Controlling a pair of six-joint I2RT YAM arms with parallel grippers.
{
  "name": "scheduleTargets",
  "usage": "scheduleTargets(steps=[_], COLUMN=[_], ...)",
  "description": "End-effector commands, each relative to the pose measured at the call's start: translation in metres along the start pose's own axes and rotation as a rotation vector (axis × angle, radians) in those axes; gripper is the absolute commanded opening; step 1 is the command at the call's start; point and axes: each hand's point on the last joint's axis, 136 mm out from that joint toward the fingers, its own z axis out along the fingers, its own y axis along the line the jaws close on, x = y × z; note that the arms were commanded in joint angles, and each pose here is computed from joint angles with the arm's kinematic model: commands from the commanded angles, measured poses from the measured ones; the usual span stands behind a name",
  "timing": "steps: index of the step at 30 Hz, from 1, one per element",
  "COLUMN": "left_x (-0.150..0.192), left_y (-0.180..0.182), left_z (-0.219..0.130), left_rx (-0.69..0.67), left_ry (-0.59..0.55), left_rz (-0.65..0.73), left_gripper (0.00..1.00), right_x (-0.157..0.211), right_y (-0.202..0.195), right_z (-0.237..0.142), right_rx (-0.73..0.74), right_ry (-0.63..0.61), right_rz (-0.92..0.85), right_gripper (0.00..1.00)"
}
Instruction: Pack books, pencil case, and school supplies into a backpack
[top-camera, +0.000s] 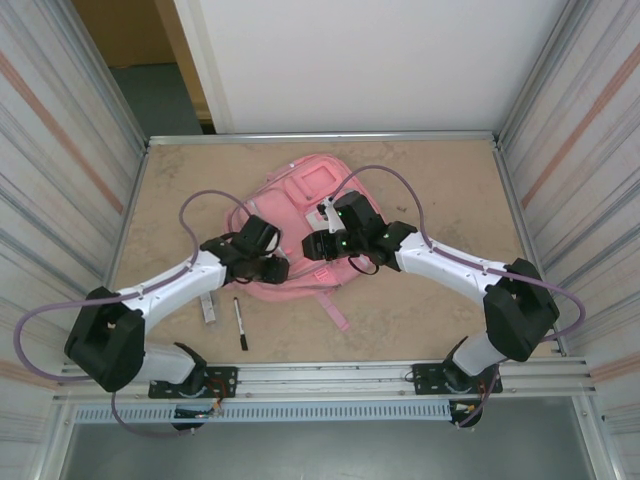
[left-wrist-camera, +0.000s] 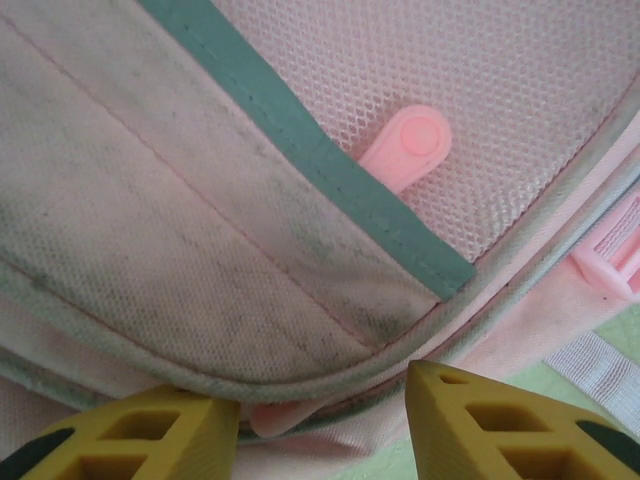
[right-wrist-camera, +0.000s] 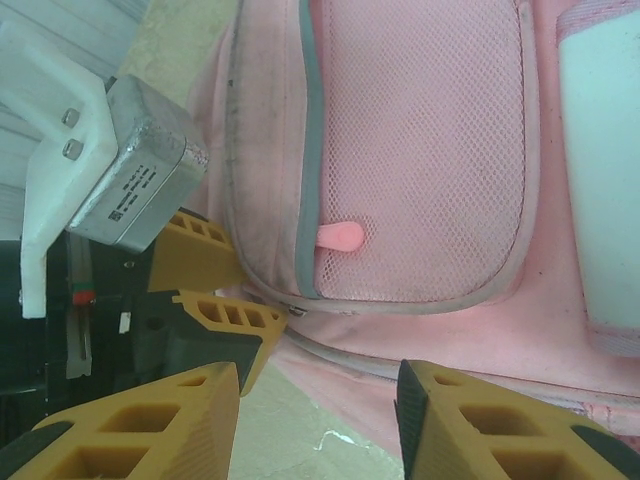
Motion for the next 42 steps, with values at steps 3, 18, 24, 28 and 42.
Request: scheduleTargets(steps=[3, 18, 24, 28, 42], left_x=[-0.026, -0.013, -0.012, -0.011, -0.001], left_y=[-0.016, -0.025, -0.03, -0.025, -0.011], left_z=[0.004, 0.027, 0.029, 0.034, 0.043], left_rx=[0.076, 0.068, 0.078, 0.045, -0.035], left_ry=[-0.073, -0.031, -0.043, -0.04, -0.014], left_rz=[0.017, 0.055, 0.069, 0.039, -0.02], left_gripper=[0.45, 0.21, 0.2, 0.37, 0.11], right_x=[-0.007, -0.015, -0.022, -0.027, -0.029], right_y=[-0.002, -0.011, -0.026, -0.04, -0.038], right_z=[0.0, 0.012, 0.011, 0.007, 0.005], right_rx=[0.02, 0.048, 0.061, 0.108, 0.098], right_ry=[-0.025, -0.046, -0.047, -0.074, -0.123], right_rz=[-0.025, 0.013, 0.184, 0.233, 0.242], right_gripper=[0.45, 0.45, 0.46, 0.46, 0.46])
